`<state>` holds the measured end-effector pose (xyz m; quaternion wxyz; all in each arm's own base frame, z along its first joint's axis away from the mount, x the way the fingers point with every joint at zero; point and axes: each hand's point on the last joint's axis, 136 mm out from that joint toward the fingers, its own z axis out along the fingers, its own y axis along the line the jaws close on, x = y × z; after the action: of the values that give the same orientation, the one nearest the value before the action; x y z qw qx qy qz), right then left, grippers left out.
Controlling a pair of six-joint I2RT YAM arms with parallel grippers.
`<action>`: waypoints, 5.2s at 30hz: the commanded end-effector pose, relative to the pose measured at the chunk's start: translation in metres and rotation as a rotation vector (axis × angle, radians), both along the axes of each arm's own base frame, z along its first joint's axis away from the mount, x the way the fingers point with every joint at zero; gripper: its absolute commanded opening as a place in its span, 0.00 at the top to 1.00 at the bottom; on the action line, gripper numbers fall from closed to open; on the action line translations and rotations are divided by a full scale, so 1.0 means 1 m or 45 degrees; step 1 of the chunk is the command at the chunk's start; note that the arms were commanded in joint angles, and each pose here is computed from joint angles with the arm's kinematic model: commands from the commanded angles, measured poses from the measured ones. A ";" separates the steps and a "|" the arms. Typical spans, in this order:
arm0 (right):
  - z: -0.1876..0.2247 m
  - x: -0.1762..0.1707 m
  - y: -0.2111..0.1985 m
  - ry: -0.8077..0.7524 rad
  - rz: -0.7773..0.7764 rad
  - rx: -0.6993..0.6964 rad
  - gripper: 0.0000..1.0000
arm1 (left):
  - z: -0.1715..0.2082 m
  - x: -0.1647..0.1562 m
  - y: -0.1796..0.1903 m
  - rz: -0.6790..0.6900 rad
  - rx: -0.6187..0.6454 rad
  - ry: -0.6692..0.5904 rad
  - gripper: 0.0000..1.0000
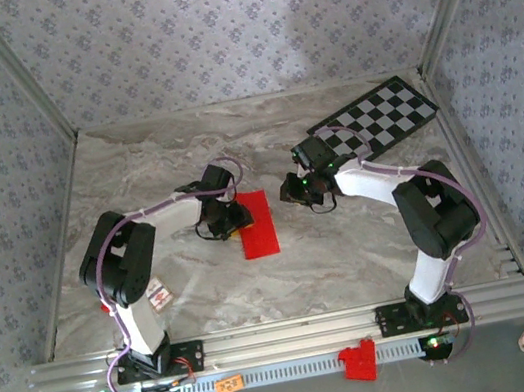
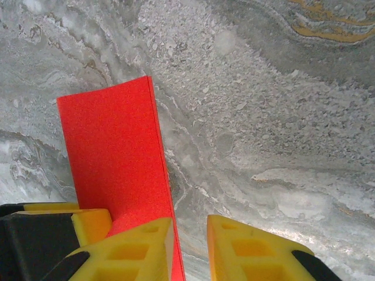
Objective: Fold a paper plane with a square sheet of paper (pick it up from the middle)
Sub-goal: Hold the square sheet of paper at the center of the table, then first fold the square sheet of paper in half at the center of the table.
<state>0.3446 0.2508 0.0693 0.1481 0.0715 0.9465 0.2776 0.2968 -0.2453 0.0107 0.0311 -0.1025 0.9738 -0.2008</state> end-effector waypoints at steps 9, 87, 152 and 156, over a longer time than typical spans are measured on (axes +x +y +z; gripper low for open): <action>-0.005 -0.007 0.025 0.043 0.079 0.092 0.76 | -0.070 -0.040 0.011 -0.046 0.146 0.175 0.57; -0.131 -0.078 0.000 0.528 0.205 -0.390 0.87 | 0.009 0.000 -0.022 -0.125 -0.169 0.008 0.81; -0.147 -0.086 -0.042 0.578 0.318 -0.695 0.87 | 0.024 0.034 0.062 -0.031 -0.136 -0.122 0.82; -0.146 -0.086 -0.041 0.580 0.321 -0.693 0.87 | 0.059 0.044 0.030 -0.049 -0.372 -0.219 0.81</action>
<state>0.3146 0.3103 0.0085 0.0205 -0.0552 0.9701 0.2355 0.3390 -0.1943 0.0407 0.0760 -0.0909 0.9488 -0.2927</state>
